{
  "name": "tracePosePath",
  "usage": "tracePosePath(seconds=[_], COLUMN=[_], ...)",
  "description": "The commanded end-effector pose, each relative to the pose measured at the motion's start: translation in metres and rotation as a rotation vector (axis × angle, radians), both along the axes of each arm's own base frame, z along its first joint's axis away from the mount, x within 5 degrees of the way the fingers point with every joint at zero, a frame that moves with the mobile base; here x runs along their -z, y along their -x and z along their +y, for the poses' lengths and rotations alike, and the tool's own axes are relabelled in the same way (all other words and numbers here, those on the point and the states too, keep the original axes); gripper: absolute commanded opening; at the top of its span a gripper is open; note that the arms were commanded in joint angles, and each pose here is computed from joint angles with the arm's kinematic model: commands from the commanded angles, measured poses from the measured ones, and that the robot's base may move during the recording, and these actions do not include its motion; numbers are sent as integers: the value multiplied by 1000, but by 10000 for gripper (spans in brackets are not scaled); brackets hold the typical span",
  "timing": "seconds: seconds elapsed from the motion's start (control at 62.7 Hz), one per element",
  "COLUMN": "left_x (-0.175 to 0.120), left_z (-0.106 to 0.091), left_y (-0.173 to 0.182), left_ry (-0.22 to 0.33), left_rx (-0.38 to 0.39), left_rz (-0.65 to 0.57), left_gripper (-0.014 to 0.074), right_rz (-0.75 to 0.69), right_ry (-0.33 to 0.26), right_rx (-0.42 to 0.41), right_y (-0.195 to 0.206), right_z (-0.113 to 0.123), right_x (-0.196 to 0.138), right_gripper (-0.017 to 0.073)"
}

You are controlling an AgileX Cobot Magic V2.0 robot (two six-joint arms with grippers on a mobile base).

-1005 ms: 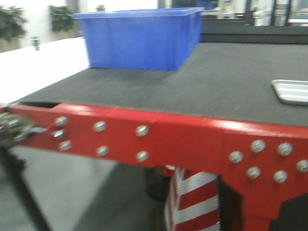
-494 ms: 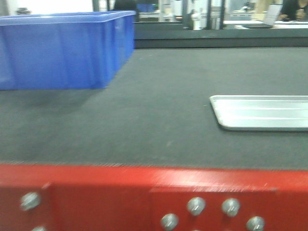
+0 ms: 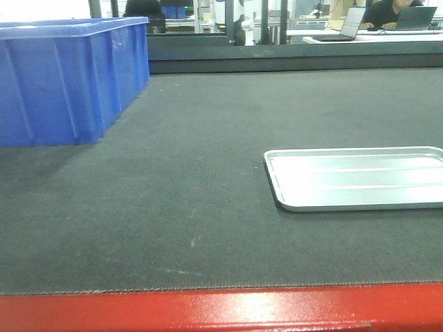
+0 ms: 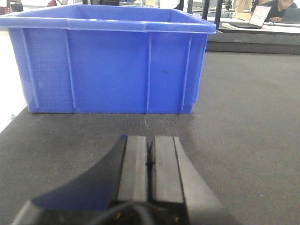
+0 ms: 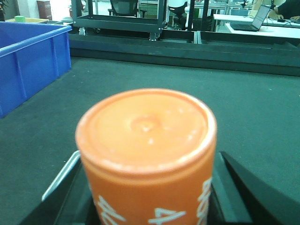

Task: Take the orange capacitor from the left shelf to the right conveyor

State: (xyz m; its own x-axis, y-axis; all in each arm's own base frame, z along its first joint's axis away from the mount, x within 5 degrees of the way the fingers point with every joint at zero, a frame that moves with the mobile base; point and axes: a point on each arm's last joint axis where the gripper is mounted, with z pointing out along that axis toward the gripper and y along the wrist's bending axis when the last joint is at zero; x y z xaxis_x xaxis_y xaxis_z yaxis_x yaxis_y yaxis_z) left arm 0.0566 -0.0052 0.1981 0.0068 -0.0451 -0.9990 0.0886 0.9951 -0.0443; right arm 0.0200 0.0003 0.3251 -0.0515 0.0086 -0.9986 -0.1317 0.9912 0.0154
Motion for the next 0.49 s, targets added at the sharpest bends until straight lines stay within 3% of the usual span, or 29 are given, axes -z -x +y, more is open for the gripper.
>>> tracePosePath(seconds=[0.0,0.478], left_x=[-10,-10], left_z=[1,1], left_y=[1,1], left_ry=[14,14], left_rx=[-8,-8], left_rz=[-100,-100], left_gripper=[-127,-127], right_rz=[-101,-101], right_ry=[5,5], right_rx=[2,2], right_y=[0,0], right_z=[0,0], right_x=[-15,-15], right_gripper=[122,122])
